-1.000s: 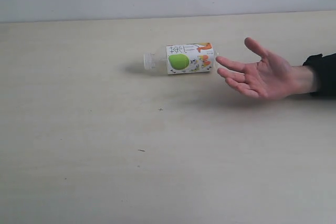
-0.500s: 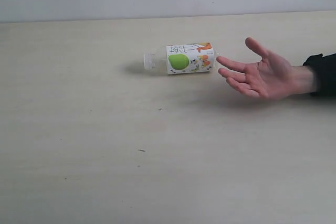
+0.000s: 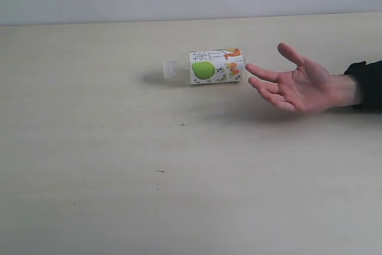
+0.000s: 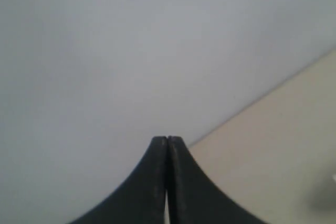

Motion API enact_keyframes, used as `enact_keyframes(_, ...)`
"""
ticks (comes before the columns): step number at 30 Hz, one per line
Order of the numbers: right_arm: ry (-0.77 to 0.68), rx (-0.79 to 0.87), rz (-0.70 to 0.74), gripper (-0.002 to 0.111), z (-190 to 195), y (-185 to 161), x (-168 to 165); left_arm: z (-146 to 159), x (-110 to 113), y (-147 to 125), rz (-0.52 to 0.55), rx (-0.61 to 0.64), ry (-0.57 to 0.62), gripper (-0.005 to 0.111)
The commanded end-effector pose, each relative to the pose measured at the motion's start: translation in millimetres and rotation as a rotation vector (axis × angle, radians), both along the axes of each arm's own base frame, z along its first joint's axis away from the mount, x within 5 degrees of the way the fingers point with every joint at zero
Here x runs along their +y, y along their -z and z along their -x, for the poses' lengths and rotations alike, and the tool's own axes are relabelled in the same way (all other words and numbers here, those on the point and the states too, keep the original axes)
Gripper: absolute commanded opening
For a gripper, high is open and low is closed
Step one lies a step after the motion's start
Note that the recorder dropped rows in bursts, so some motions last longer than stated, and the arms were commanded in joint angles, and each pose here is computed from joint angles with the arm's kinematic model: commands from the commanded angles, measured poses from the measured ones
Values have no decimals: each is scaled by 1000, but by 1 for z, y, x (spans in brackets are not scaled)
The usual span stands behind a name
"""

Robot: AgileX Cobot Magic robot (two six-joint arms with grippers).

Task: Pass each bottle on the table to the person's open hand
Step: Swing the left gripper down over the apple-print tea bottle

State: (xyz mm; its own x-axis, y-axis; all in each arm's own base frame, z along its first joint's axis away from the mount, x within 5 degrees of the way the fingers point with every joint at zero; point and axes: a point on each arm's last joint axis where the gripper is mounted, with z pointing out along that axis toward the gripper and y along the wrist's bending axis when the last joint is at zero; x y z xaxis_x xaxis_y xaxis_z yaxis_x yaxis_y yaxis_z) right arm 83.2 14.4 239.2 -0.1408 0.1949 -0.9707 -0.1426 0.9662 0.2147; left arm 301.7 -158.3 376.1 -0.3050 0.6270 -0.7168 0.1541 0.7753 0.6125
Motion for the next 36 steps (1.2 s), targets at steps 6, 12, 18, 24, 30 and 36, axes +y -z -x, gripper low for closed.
enact_keyframes(6,5,-1,-2,0,0,1,0,-66,3,65,226,588,308,0)
enact_keyframes(12,5,-1,-2,0,0,1,0,-71,0,84,248,937,552,0)
enact_keyframes(18,5,-1,-2,0,0,1,0,-80,-11,81,223,841,584,0)
enact_keyframes(24,5,-1,-2,0,0,1,0,-83,-39,71,162,730,700,0)
enact_keyframes(30,5,-1,-2,0,0,1,0,-91,-77,88,103,660,742,0)
enact_keyframes(36,5,-1,-2,0,0,1,0,-94,-109,93,54,633,722,0)
